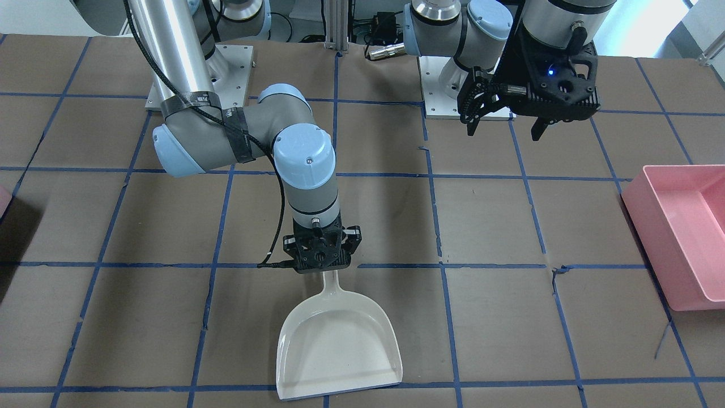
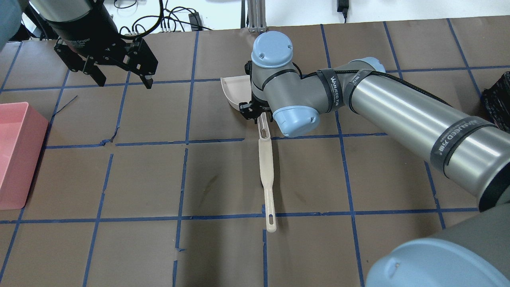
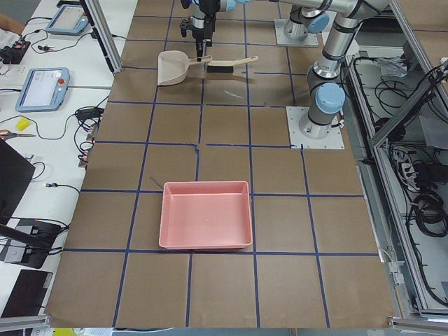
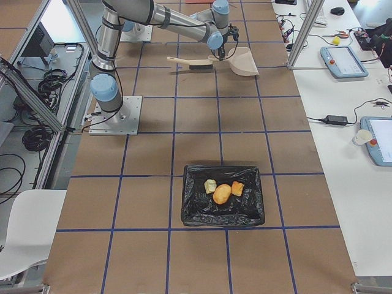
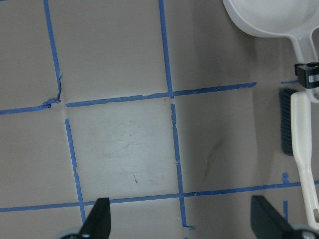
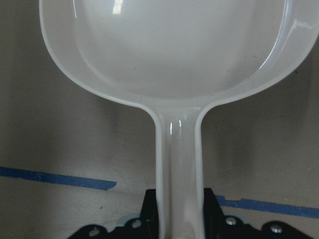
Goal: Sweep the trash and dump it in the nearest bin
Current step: 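Lower the dustpan onto the table with the right gripper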
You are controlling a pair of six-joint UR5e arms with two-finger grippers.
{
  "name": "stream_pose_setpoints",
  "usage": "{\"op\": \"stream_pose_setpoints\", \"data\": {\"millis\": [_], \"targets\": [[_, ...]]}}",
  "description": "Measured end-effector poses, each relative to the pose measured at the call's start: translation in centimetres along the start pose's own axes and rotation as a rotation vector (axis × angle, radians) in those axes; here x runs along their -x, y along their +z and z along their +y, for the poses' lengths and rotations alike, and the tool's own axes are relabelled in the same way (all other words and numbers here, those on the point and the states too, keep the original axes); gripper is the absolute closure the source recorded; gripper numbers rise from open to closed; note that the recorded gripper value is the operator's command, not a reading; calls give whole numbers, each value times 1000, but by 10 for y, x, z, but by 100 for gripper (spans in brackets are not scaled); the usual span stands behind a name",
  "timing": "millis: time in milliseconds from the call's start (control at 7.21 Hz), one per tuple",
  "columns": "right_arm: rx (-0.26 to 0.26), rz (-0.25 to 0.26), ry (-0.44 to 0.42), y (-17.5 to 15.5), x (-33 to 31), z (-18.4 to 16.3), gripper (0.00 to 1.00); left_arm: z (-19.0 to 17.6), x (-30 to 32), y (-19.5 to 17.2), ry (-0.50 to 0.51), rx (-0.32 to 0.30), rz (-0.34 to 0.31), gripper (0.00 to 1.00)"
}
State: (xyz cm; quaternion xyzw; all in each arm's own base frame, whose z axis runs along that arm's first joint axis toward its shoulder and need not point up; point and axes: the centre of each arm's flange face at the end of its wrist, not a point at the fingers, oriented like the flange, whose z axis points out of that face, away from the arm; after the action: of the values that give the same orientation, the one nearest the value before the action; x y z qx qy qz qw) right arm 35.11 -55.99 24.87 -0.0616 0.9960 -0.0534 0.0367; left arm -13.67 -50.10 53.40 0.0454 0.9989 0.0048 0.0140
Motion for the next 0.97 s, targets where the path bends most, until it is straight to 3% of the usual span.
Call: {"op": "stream_pose_setpoints", "data": {"millis": [555,832,971], "targets": [[-17,0,-7,-20,-11,-9,19,0,0,2,-2,-1,2,0],[-8,1,-5,-73,-25,-15,13,-2,1,2,-1,-5,0,0],[14,-8,2,-106,-34,-16,0,-2,2,1,-1,-9,-2,0]]}}
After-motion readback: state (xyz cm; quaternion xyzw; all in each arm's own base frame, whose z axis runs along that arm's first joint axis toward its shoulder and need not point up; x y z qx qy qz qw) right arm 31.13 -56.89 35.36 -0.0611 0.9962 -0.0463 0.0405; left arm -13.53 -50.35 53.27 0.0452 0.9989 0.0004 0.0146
